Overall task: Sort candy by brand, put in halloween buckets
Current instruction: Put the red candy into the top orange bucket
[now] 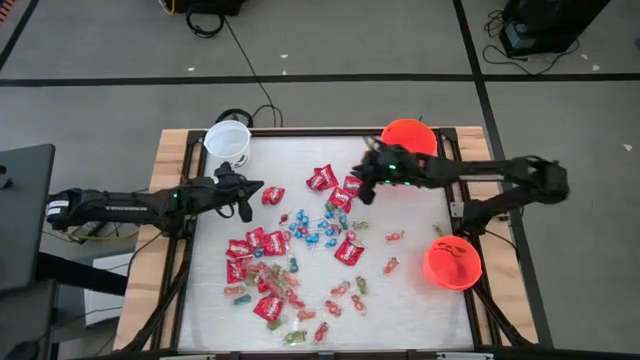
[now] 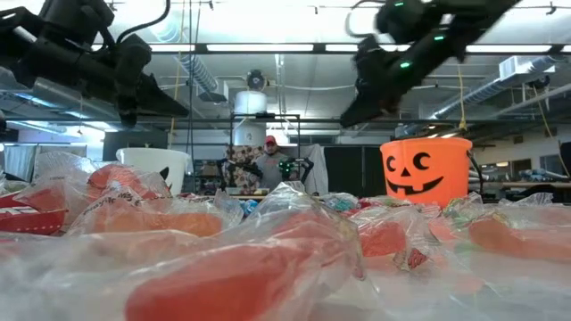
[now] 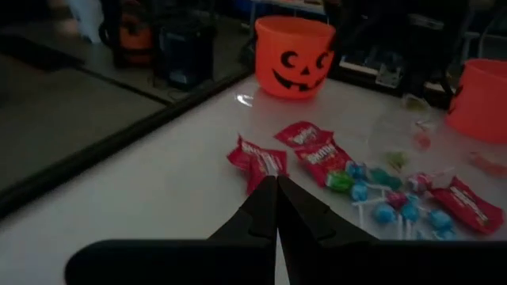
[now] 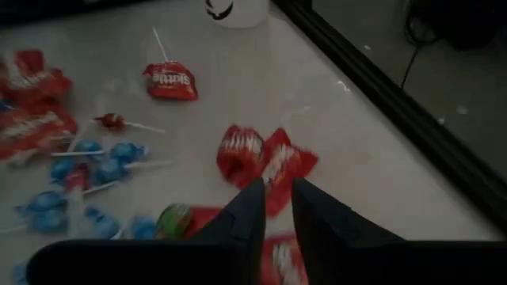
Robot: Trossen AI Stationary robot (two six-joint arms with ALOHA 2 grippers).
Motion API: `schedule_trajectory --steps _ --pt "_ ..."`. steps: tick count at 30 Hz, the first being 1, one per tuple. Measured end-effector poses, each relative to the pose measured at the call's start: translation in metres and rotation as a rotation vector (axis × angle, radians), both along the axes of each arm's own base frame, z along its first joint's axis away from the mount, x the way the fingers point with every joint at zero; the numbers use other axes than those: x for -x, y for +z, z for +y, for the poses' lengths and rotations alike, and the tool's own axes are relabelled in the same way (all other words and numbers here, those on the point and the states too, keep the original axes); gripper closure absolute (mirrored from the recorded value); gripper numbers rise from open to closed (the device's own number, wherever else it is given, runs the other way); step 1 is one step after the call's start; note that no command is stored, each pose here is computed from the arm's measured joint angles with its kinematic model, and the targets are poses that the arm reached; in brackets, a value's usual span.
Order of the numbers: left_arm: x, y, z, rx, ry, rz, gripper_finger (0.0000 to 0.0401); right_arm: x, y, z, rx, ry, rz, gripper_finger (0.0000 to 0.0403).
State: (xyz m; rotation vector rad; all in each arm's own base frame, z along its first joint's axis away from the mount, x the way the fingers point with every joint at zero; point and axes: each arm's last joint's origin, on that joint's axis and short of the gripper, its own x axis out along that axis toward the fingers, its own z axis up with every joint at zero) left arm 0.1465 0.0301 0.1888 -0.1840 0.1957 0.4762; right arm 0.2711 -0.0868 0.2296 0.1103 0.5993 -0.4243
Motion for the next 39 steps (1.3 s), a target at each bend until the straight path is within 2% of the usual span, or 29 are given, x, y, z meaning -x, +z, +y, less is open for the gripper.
schedule_trajectory --steps 5,8,14,19,27,30,32,34,35,39 --pt "0.001 -0.002 -0.001 0.011 -0.006 0.016 0.0387 -0.048 -0.007 -0.025 0.038 0.018 0.106 0.0272" --pt "0.001 -0.002 -0.001 0.010 -0.006 0.021 0.0387 -0.072 -0.020 -0.043 0.026 0.075 0.177 0.0244" --pt "0.001 -0.003 -0.001 0.014 -0.026 0.036 0.0383 -0.104 -0.040 -0.069 -0.045 0.196 0.244 0.0189" --pt "0.000 -0.005 -0.001 0.018 -0.025 0.051 0.0358 -0.126 -0.055 -0.068 -0.072 0.233 0.325 0.0178" --pt "-0.005 -0.012 0.000 0.026 -0.023 0.099 0.0326 -0.143 -0.074 -0.066 -0.123 0.223 0.485 0.0211" --pt "-0.007 -0.014 0.000 0.027 -0.021 0.111 0.0325 -0.143 -0.078 -0.066 -0.149 0.220 0.506 0.0250" --pt "-0.009 -0.014 0.000 0.020 -0.022 0.101 0.0325 -0.142 -0.078 -0.064 -0.160 0.216 0.517 0.0297" --pt "-0.011 -0.012 0.001 0.000 -0.024 0.088 0.0325 -0.140 -0.074 -0.061 -0.170 0.212 0.525 0.0358" --pt "-0.012 -0.012 0.001 -0.002 -0.024 0.078 0.0325 -0.138 -0.069 -0.060 -0.173 0.212 0.529 0.0376" --pt "-0.016 -0.011 0.002 -0.007 -0.023 0.058 0.0325 -0.125 -0.033 -0.054 -0.127 0.159 0.536 0.0378"
